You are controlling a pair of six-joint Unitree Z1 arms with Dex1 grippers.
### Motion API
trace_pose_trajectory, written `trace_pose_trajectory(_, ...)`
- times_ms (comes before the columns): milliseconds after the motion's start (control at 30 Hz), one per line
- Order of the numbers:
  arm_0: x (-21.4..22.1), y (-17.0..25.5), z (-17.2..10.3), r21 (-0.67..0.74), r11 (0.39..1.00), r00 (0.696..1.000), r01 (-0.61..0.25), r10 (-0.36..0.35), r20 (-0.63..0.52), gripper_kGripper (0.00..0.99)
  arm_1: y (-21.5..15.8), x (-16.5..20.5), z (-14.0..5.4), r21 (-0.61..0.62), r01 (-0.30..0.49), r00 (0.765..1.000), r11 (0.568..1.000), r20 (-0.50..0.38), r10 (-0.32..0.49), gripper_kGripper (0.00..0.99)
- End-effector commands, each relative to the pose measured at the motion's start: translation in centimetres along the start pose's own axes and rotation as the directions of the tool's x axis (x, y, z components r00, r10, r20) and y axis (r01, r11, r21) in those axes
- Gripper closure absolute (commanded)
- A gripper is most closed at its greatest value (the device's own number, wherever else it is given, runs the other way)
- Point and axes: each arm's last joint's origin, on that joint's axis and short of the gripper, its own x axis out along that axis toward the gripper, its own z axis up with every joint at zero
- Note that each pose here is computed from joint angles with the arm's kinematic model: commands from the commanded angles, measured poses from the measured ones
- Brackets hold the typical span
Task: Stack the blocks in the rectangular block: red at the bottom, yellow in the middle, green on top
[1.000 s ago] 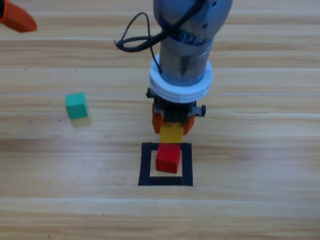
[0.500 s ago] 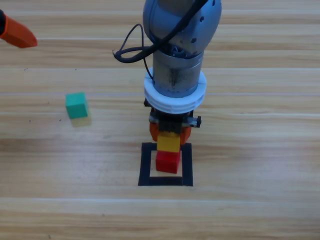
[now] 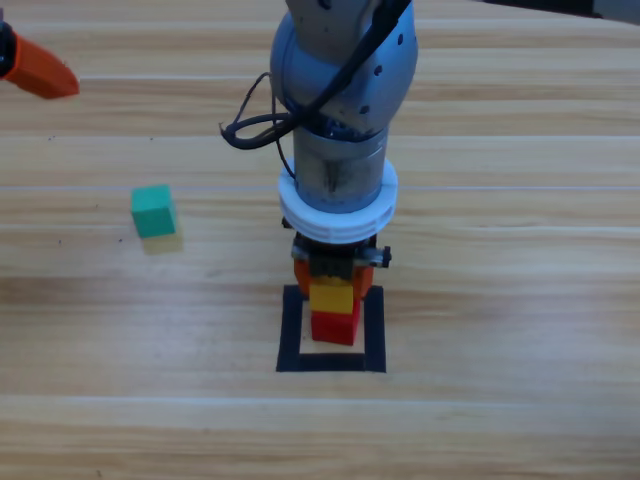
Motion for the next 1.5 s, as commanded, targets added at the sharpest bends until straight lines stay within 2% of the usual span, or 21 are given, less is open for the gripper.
trace_pose_trajectory(33,1.2,0.4,-0.4,-0.024,1.0,1.0,-0.011,0.01,-0.025,0.0,0.8,3.3,-1.0,-0.03,0.076,0.997,0.997,-0.007,-0.076,0.899)
trace_pose_trajectory(167,1.5,0.5,-0.6,-0.026,1.0,1.0,-0.008,0.008,-0.027,0.0,0.8,3.2,-1.0,-0.036,0.075,0.997,0.997,-0.006,-0.075,0.867)
trace_pose_trajectory(233,1.6,0.5,-0.7,-0.026,1.0,1.0,-0.008,0.007,-0.029,0.0,0.8,2.9,-1.0,-0.045,0.067,0.998,0.997,-0.004,-0.067,0.521)
trace_pose_trajectory(267,1.6,0.5,-0.7,-0.026,1.0,1.0,-0.008,0.007,-0.029,0.0,0.8,2.6,-1.1,-0.048,0.063,0.998,0.997,-0.002,-0.063,0.214)
trace_pose_trajectory(300,1.6,0.5,-0.8,-0.026,1.0,0.999,-0.007,0.006,-0.031,0.0,0.8,2.4,-1.0,-0.046,0.059,0.998,0.997,0.0,-0.059,0.047)
trace_pose_trajectory(333,1.6,0.5,-0.8,-0.026,1.0,1.0,-0.006,0.005,-0.03,0.0,0.7,2.0,-1.1,-0.049,0.053,0.999,0.997,0.001,-0.053,0.022)
trace_pose_trajectory(433,1.8,0.5,-0.8,-0.026,1.0,1.0,-0.005,0.004,-0.03,0.0,0.6,0.4,-1.1,-0.071,0.022,1.0,0.997,0.01,-0.021,0.0)
trace_pose_trajectory(600,2.1,0.4,-0.6,-0.034,0.999,0.999,-0.007,0.006,-0.031,0.0,-0.5,-8.2,-2.4,-0.188,-0.108,0.986,0.976,0.103,0.129,0.0)
trace_pose_trajectory(700,2.5,0.5,0.7,-0.079,0.997,1.0,-0.019,0.019,-0.012,0.0,-3.0,-16.0,-4.7,-0.265,-0.156,0.942,0.952,0.251,0.224,0.0)
trace_pose_trajectory(800,4.6,0.5,2.5,-0.126,0.991,0.998,-0.049,0.045,-0.034,0.0,-6.1,-20.9,-6.2,-0.317,-0.187,0.904,0.93,0.314,0.29,0.0)
trace_pose_trajectory(867,6.7,0.3,3.5,-0.153,0.985,0.996,-0.077,0.068,-0.065,0.001,-8.6,-22.7,-6.9,-0.339,-0.197,0.882,0.92,0.349,0.317,0.0)
trace_pose_trajectory(967,10.1,0.0,5.1,-0.173,0.977,0.985,-0.123,0.099,-0.138,0.001,-13.1,-22.0,-8.3,-0.377,-0.215,0.842,0.901,0.397,0.367,0.0)
trace_pose_trajectory(1033,12.4,-0.4,6.2,-0.176,0.97,0.973,-0.169,0.135,-0.189,0.0,-17.0,-19.9,-9.1,-0.412,-0.29,0.807,0.864,0.38,0.452,0.0)
trace_pose_trajectory(1133,16.3,-0.9,7.6,-0.168,0.956,0.943,-0.239,0.187,-0.276,0.0,-22.6,-17.1,-11.8,-0.546,-0.377,0.725,0.749,0.329,0.605,0.0)
trace_pose_trajectory(1200,18.6,-1.3,8.1,-0.163,0.948,0.923,-0.275,0.213,-0.32,0.001,-26.0,-16.3,-13.6,-0.624,-0.37,0.68,0.688,0.322,0.658,0.0)
trace_pose_trajectory(1233,20.1,-1.5,8.4,-0.161,0.941,0.907,-0.299,0.228,-0.355,0.001,-27.4,-15.6,-14.5,-0.676,-0.367,0.651,0.639,0.304,0.696,0.0)
trace_pose_trajectory(1267,21.3,-1.6,8.6,-0.158,0.934,0.892,-0.321,0.242,-0.382,0.001,-28.4,-14.8,-15.1,-0.719,-0.344,0.635,0.604,0.296,0.713,0.0)
trace_pose_trajectory(1333,23.0,-1.8,8.8,-0.157,0.923,0.869,-0.351,0.258,-0.423,0.002,-29.2,-13.4,-15.7,-0.773,-0.305,0.636,0.557,0.27,0.723,0.0)
trace_pose_trajectory(1400,24.4,-1.9,8.8,-0.161,0.913,0.848,-0.375,0.268,-0.457,0.002,-29.3,-11.1,-16.0,-0.809,-0.262,0.663,0.526,0.245,0.708,0.0)
trace_pose_trajectory(1467,25.4,-1.8,8.5,-0.173,0.908,0.837,-0.382,0.261,-0.482,0.004,-29.5,-9.6,-16.4,-0.848,-0.254,0.698,0.465,0.172,0.695,0.0)
trace_pose_trajectory(1500,25.9,-1.7,8.2,-0.177,0.905,0.83,-0.388,0.259,-0.495,0.004,-29.8,-9.6,-16.6,-0.859,-0.25,0.694,0.446,0.163,0.702,0.0)
